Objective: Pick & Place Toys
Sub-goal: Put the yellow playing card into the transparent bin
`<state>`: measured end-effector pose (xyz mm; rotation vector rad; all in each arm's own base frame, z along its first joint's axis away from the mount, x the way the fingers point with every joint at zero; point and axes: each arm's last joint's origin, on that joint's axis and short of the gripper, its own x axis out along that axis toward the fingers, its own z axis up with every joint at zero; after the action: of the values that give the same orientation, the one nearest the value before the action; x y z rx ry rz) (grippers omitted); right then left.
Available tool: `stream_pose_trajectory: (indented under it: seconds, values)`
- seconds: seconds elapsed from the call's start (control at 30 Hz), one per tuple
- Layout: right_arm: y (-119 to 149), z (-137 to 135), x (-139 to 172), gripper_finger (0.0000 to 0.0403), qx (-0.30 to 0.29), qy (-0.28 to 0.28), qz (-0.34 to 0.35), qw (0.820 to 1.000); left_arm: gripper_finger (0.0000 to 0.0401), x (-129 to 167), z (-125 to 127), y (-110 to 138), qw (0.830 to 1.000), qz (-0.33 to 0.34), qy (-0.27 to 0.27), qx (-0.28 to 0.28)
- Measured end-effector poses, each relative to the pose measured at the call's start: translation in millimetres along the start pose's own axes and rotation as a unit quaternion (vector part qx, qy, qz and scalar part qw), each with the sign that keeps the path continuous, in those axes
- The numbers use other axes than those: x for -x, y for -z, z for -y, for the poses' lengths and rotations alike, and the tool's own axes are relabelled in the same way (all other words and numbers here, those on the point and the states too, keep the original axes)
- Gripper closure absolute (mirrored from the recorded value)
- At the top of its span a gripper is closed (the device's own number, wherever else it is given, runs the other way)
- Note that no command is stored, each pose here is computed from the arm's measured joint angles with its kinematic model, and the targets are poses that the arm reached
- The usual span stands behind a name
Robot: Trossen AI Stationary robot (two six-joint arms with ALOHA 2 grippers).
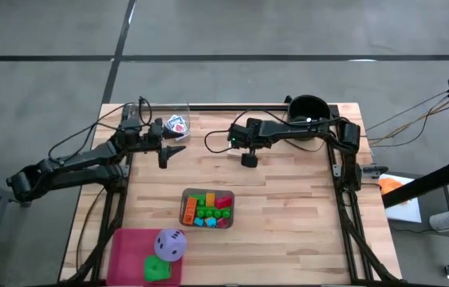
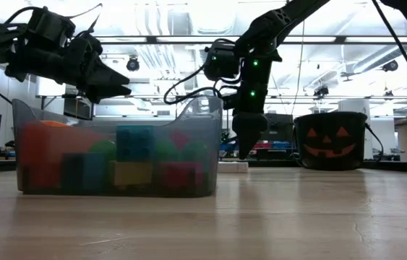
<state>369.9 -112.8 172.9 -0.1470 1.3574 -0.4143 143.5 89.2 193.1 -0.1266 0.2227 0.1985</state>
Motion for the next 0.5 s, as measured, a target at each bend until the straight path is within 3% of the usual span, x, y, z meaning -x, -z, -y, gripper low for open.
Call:
stream_pose_trajectory:
  seconds: [0.5]
  values:
    - [-1,2,-14,0.0004,0.007,-0.069,0.006,0.998,0.0136,0,0,0,1.000,0.000,0.000,0.000]
